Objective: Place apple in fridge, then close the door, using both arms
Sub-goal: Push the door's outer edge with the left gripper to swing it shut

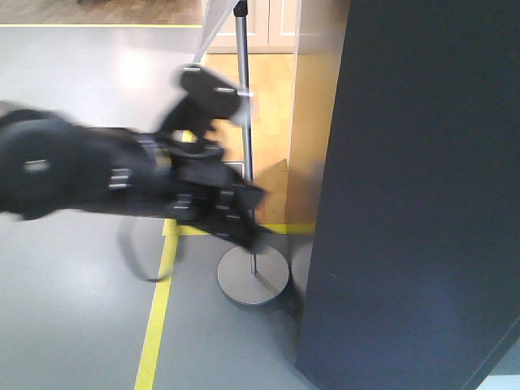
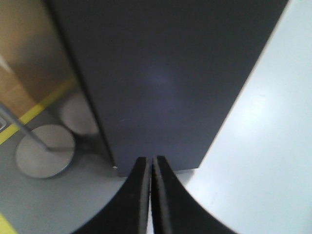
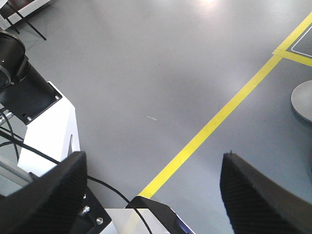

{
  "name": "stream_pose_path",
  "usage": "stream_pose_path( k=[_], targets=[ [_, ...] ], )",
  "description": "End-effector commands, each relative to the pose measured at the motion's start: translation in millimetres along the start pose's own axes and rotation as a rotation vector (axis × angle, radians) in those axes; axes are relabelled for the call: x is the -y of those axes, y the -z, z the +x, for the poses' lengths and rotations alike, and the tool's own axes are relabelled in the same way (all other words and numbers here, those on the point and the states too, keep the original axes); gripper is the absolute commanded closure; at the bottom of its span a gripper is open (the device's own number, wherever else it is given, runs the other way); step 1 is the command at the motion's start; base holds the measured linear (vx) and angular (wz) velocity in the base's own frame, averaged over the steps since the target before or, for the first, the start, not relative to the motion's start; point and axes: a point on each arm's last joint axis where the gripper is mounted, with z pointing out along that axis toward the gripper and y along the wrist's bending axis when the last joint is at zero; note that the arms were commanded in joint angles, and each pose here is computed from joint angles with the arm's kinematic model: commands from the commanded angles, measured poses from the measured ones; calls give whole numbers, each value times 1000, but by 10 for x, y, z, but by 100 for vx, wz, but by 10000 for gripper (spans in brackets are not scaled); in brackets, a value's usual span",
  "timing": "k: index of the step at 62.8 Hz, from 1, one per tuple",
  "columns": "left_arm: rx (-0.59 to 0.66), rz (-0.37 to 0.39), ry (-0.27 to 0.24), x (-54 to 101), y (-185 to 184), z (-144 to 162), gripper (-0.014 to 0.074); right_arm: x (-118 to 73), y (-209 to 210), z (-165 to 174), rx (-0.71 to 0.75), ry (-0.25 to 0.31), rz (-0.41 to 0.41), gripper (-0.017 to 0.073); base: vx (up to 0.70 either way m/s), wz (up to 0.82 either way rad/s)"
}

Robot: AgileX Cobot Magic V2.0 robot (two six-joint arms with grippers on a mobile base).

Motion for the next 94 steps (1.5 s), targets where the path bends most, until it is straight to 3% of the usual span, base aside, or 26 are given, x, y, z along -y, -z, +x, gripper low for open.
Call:
stream_pose_path(
  k=[1, 8, 14, 24, 41, 60, 75, 94],
  targets=[
    [144, -63, 50, -138, 375, -20, 600, -14, 27, -105, 62, 1, 4, 19, 0, 0],
    [145, -131, 99, -309, 572, 211, 600, 70, 30, -88, 46, -33, 96, 35, 0, 0],
    [140, -177, 130, -398, 687, 394, 600, 198, 51, -51, 14, -91, 239, 76, 0, 0],
    [123, -232, 125, -464, 767, 595, 600, 383, 112, -19, 0, -181, 453, 214, 0, 0],
    [85, -229, 117, -451, 779, 640, 600, 608, -1, -157, -107, -208, 563, 574, 0, 0],
    [85, -229, 117, -451, 779, 640, 600, 925, -256, -500, -111, -177, 644, 571, 0, 0],
    [85, -229, 117, -451, 779, 640, 600, 1185, -266, -957, -26, -131, 826, 566, 0, 0],
    [85, -229, 117, -451, 779, 640, 600, 1416, -409, -1455, 14, -101, 892, 563, 0, 0]
  ],
)
